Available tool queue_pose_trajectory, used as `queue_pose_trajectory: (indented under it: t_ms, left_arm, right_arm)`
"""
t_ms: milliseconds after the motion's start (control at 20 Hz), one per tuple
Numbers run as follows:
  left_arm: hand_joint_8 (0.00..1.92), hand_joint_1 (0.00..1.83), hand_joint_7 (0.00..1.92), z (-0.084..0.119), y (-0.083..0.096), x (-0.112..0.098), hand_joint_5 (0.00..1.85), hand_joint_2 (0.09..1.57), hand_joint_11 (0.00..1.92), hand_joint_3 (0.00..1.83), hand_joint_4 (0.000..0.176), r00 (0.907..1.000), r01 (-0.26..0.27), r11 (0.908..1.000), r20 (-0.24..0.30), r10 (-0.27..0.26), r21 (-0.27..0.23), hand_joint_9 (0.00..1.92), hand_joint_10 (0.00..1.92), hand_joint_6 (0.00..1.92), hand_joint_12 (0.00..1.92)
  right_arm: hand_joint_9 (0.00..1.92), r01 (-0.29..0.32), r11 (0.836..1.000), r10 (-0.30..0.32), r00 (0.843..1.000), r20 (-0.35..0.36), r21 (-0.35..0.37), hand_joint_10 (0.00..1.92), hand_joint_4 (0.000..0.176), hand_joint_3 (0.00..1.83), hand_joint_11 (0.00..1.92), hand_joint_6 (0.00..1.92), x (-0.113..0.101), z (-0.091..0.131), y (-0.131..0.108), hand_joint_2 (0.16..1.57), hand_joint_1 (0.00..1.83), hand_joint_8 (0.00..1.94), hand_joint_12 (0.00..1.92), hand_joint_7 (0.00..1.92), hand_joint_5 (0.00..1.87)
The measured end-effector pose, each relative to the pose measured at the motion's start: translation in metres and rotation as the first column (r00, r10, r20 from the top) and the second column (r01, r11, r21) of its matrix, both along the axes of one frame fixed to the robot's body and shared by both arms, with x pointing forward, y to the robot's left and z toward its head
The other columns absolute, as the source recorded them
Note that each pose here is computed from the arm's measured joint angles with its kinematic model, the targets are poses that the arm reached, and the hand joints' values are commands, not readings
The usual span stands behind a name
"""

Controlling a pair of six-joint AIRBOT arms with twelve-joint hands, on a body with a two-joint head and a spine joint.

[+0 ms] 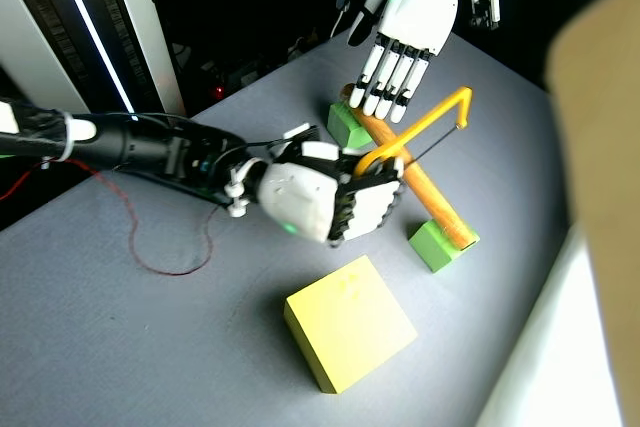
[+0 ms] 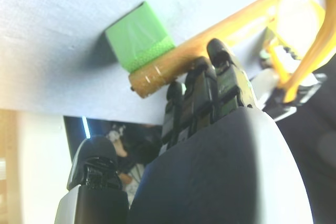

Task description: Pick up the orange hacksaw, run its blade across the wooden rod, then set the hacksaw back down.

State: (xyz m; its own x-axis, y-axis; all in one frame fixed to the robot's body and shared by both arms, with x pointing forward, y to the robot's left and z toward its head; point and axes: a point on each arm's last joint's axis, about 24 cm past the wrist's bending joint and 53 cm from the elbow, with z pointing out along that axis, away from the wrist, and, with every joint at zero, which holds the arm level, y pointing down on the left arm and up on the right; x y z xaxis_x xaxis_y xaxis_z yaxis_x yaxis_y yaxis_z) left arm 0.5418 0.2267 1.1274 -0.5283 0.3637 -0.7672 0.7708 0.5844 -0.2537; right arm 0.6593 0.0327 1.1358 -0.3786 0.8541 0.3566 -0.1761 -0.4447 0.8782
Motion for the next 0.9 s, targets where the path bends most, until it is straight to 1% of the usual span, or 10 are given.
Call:
queue_pose_trajectory:
  t_ms: [50,250,300,400,450,550,600,750,800,900]
  left_arm:
    - [0.00,0.09,0.07,0.000,0.000,0.000,0.10,1.27,0.00,0.00,0.000,1.0000,-0.001,1.0000,0.001,0.001,0.001,0.09,0.01,0.00,0.29]
    - [0.00,0.10,0.10,-0.001,0.001,0.001,0.12,1.26,0.00,0.00,0.000,1.0000,-0.005,1.0000,0.004,0.005,0.005,0.11,0.00,0.00,0.40]
    - [0.00,0.11,0.10,-0.001,0.001,0.001,0.11,1.26,0.00,0.00,0.000,1.0000,-0.005,1.0000,0.004,0.005,0.005,0.11,0.00,0.00,0.40]
    - [0.00,0.10,0.10,-0.001,0.001,0.002,0.12,1.26,0.00,0.00,0.000,1.0000,-0.005,1.0000,0.005,0.005,0.005,0.11,0.00,0.00,0.39]
    - [0.00,0.11,0.11,-0.001,0.001,0.002,0.12,1.26,0.00,0.00,0.000,1.0000,-0.007,1.0000,0.006,0.007,0.005,0.11,0.00,0.00,0.39]
    - [0.00,0.11,0.11,-0.001,0.001,0.003,0.12,1.26,0.00,0.00,0.000,1.0000,-0.008,1.0000,0.006,0.008,0.004,0.11,0.00,0.00,0.39]
    - [0.00,0.09,0.08,-0.001,0.001,0.003,0.10,1.27,0.00,0.00,0.000,1.0000,-0.007,1.0000,0.007,0.007,0.005,0.09,0.00,0.00,0.29]
    - [0.01,0.10,0.11,0.002,-0.001,0.005,0.11,1.26,0.00,0.00,0.000,0.9999,-0.013,0.9999,0.008,0.013,-0.012,0.11,0.01,0.01,0.29]
    - [0.00,0.09,0.10,0.004,-0.002,0.005,0.11,1.27,0.00,0.00,0.000,0.9999,-0.013,0.9997,0.010,0.013,-0.019,0.11,0.01,0.00,0.30]
    - [0.01,0.11,0.11,0.004,-0.001,0.006,0.13,1.26,0.00,0.00,0.000,0.9999,-0.012,0.9997,0.008,0.012,-0.019,0.12,0.01,0.01,0.34]
  right_arm:
    - [1.11,0.008,1.000,-0.008,1.000,-0.002,-0.013,0.94,0.000,0.00,0.98,0.82,-0.002,-0.002,-0.008,1.07,1.27,0.89,1.35,1.14,1.01]
    - [1.11,0.045,0.998,-0.045,0.999,-0.007,-0.050,0.92,0.000,0.00,0.94,0.84,-0.012,-0.010,-0.046,1.08,1.27,0.96,1.39,1.11,0.99]
    - [1.00,0.050,0.997,-0.051,0.999,-0.012,-0.055,1.20,0.000,0.01,0.95,0.85,-0.014,-0.012,-0.051,1.10,1.36,0.91,1.39,1.05,0.93]
    - [0.97,0.061,0.996,-0.062,0.998,-0.012,-0.065,1.28,0.000,0.00,0.94,0.88,-0.015,-0.012,-0.061,1.11,1.38,0.95,1.38,1.00,0.89]
    - [1.08,0.085,0.994,-0.086,0.996,-0.005,-0.066,0.98,0.000,0.00,0.94,0.84,-0.016,-0.012,-0.073,1.09,1.27,0.96,1.38,1.11,0.98]
    - [1.08,0.099,0.993,-0.100,0.995,-0.005,-0.063,0.98,0.000,0.00,0.94,0.84,-0.017,-0.008,-0.083,1.09,1.27,0.96,1.38,1.11,0.98]
    - [1.10,0.105,0.993,-0.105,0.994,-0.005,-0.061,0.95,0.000,0.00,0.96,0.84,-0.018,-0.005,-0.088,1.09,1.27,0.96,1.37,1.12,0.99]
    - [1.11,0.122,0.991,-0.123,0.992,-0.015,-0.059,0.90,0.000,0.00,0.95,0.83,-0.025,0.007,-0.106,1.08,1.27,0.95,1.37,1.12,1.00]
    - [1.00,0.128,0.990,-0.130,0.991,-0.016,-0.061,1.19,0.000,0.01,0.93,0.86,-0.029,0.010,-0.113,1.10,1.36,0.94,1.38,1.03,0.93]
    - [0.98,0.157,0.985,-0.158,0.987,-0.020,-0.067,1.26,0.000,0.00,0.93,0.90,-0.035,0.015,-0.131,1.11,1.38,0.92,1.38,1.02,0.89]
